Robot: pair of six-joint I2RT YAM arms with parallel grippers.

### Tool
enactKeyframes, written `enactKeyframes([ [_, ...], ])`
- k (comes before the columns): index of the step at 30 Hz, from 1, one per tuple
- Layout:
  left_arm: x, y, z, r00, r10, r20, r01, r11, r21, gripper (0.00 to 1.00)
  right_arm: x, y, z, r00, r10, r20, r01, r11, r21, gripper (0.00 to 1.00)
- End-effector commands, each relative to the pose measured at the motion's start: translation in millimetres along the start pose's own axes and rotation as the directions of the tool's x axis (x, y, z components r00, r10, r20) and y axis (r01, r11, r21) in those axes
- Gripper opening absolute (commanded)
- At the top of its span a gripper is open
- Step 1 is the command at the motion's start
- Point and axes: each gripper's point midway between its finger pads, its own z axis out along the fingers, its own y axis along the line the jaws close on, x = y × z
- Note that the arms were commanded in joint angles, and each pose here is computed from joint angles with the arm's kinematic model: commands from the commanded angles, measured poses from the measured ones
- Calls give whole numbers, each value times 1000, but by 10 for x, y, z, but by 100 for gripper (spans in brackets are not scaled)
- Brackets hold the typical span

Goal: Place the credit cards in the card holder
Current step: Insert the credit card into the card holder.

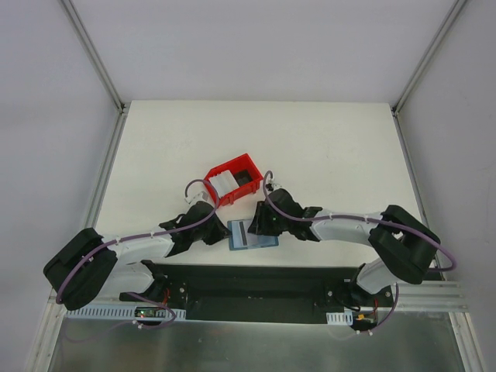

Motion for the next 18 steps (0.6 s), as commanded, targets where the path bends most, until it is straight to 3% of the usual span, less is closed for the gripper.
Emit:
enactKeyframes([
  [1, 131, 478, -7, 999, 26, -41, -32, 986, -162, 0, 151, 26, 46, 995, -52, -86, 52, 999, 2, 42],
  [7, 129, 471, -10, 999, 27, -38, -33, 987, -158, 0, 179, 168, 152, 991, -49, -127, 44, 998, -38, 40],
  [18, 135, 480, -9, 999, 24, -40, -30, 987, -157, 0, 36, 468, 80, 994, -93, -64, 81, 983, -165, 36],
])
